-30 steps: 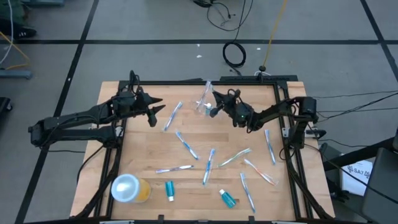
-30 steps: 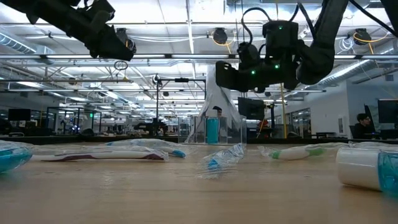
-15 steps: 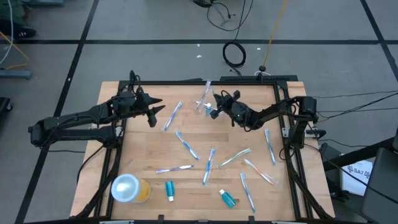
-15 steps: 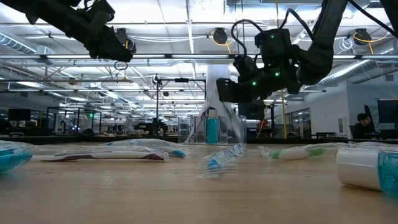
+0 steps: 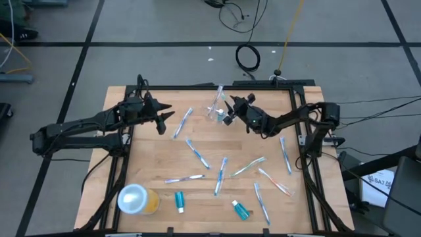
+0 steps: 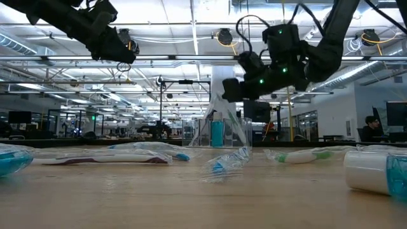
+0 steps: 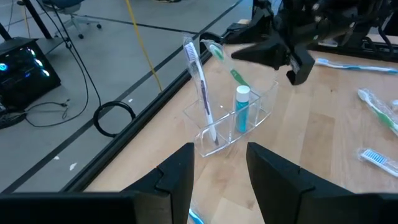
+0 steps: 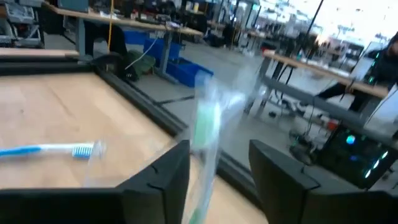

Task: Pick & Place toothbrushing station
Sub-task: Put the blue toothbrush into the transparent organizer

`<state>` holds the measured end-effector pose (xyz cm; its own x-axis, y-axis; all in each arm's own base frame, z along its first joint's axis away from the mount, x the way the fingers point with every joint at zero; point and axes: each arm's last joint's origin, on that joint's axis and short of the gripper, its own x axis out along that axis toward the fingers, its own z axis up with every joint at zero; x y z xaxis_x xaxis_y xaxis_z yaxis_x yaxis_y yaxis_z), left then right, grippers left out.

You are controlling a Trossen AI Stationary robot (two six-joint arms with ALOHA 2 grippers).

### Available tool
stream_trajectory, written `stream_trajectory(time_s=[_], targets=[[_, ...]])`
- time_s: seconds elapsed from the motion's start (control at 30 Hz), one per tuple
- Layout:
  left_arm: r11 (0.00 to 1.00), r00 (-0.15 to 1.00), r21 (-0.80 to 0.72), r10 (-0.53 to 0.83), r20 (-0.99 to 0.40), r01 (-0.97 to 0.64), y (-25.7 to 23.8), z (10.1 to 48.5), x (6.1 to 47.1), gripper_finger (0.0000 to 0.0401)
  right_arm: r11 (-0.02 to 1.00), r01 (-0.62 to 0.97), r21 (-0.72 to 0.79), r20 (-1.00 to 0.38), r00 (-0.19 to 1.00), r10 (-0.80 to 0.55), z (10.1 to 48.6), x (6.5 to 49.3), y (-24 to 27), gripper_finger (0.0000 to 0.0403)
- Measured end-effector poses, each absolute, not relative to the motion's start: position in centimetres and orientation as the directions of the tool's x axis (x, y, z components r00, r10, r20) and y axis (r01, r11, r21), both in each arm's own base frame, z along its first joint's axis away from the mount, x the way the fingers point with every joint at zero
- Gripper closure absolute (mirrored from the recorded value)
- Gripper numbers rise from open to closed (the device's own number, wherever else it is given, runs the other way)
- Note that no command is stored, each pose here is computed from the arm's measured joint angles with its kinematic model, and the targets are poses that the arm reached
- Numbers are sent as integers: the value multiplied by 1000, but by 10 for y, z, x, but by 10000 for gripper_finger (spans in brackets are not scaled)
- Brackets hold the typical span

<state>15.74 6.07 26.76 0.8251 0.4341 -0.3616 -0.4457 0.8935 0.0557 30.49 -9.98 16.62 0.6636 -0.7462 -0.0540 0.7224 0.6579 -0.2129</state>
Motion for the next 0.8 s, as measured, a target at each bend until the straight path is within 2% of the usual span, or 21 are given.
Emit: stream_trajectory(time_s=[0.1, 0.27, 0.47, 0.8], targets=[[889, 824, 26, 434, -365, -457, 61, 267, 159, 249, 662, 724, -196, 4, 675, -738, 185, 302, -95, 226], [862, 822, -76, 447, -352, -501, 66, 257, 172, 249, 683, 704, -194, 8, 697, -717, 206, 296, -84, 218], [730, 660, -60, 577, -481, -681, 83, 222, 196, 249, 710, 679, -187, -53, 715, -697, 212, 290, -75, 220], [684, 536, -23, 549, -641, -729, 120, 185, 238, 249, 710, 677, -193, -63, 714, -698, 211, 290, -75, 221]])
